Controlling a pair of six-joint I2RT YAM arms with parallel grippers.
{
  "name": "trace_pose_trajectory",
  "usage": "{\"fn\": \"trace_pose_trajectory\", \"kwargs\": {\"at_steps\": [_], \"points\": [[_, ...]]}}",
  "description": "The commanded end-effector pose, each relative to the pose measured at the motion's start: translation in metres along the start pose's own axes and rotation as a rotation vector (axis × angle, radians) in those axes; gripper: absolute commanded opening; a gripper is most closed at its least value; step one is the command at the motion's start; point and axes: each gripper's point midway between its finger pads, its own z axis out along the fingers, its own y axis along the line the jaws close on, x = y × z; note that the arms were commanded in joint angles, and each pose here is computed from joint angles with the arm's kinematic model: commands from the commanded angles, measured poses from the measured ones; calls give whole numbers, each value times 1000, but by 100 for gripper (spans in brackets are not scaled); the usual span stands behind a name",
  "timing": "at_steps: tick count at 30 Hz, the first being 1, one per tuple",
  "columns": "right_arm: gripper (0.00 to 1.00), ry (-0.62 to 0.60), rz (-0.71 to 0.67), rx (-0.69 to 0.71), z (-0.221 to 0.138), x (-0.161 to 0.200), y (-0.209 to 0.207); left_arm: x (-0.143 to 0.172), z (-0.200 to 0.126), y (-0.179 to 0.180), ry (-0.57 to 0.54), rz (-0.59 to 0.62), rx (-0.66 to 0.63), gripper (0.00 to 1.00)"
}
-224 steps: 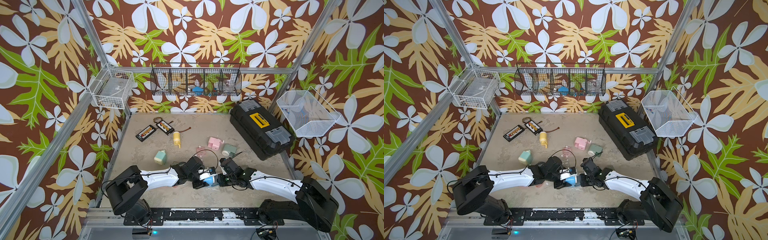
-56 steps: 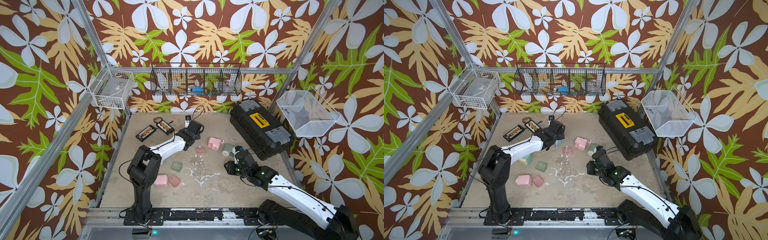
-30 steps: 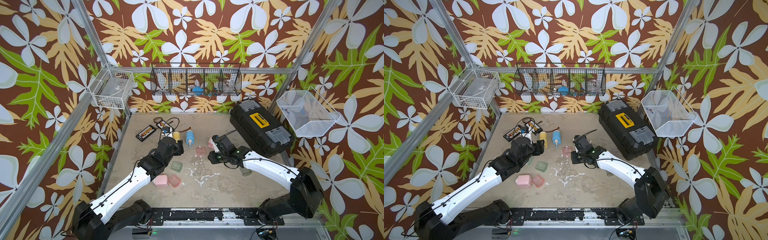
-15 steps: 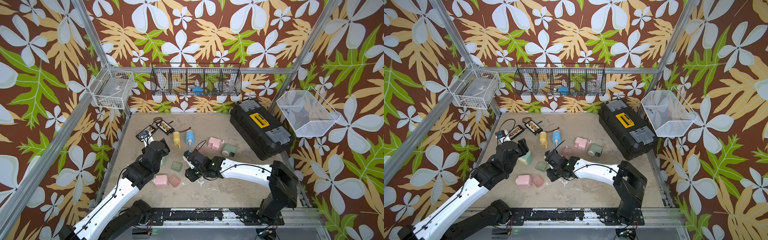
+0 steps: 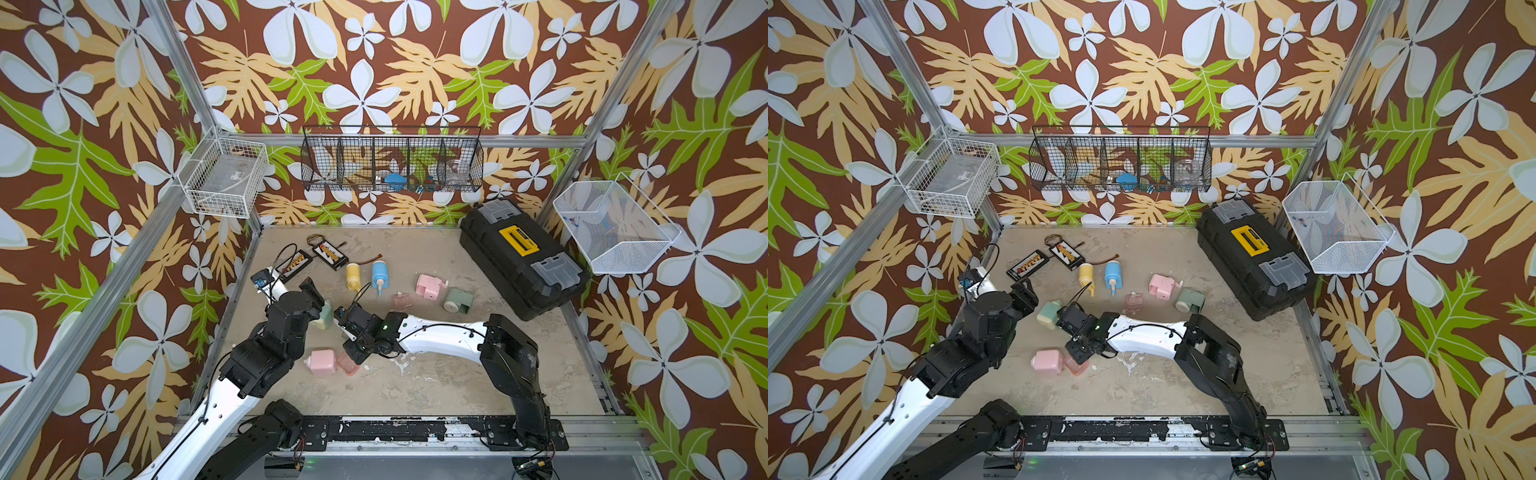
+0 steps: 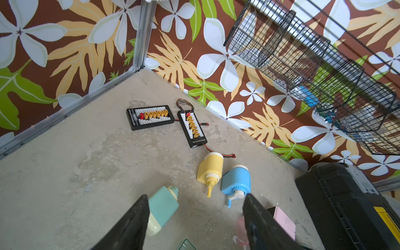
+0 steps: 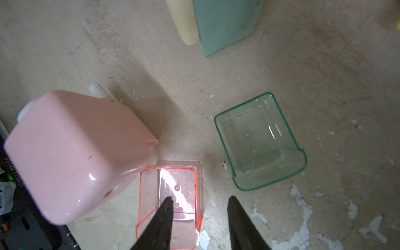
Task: Put the tray back into the pencil sharpener
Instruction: Pick up the container from the center of the board.
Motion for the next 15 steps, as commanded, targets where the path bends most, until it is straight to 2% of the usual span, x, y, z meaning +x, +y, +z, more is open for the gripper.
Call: {"fn": "trace_pose_trajectory", "kwargs": {"at_steps": [1,15], "points": [[41,39,-37,34,6,6,-4,-6,-3,1,-13,30,-6,70],[30,96,-54,49,26,20,-5,-15,-7,-3,-26,20,5,70]]}}
